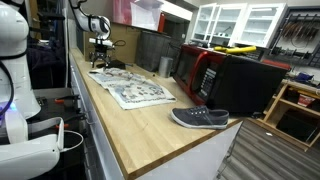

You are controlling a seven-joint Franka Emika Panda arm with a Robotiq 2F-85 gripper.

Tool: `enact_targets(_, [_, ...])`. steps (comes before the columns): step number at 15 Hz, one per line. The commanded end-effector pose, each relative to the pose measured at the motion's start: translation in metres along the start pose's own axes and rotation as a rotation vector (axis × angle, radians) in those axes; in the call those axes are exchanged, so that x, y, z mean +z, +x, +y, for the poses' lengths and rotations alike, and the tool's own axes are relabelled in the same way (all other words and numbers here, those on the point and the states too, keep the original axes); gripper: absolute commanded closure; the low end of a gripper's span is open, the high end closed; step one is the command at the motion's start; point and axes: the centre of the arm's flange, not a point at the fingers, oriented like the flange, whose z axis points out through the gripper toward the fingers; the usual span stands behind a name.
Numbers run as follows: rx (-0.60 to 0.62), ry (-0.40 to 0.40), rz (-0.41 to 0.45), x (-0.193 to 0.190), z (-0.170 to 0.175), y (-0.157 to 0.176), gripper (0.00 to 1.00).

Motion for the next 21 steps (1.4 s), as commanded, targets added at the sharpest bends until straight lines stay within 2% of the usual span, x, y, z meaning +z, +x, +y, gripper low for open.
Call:
enact_targets(1, [-0.021, -0.022, -0.020, -0.002, 0.009, 0.007, 0.49])
enact_targets(7, [0.021, -0.045, -0.032, -0.017, 0.032, -0.011, 0.95])
enact_targets(8, [0.038, -0.043, -0.038, -0.019, 0.038, -0.017, 0.99])
enact_targets(13, [0.204, -0.016, -0.070, -0.034, 0.074, -0.063, 1.00])
enact_targets(21, [0.590, 0.024, -0.132, -0.031, 0.137, -0.150, 1.00])
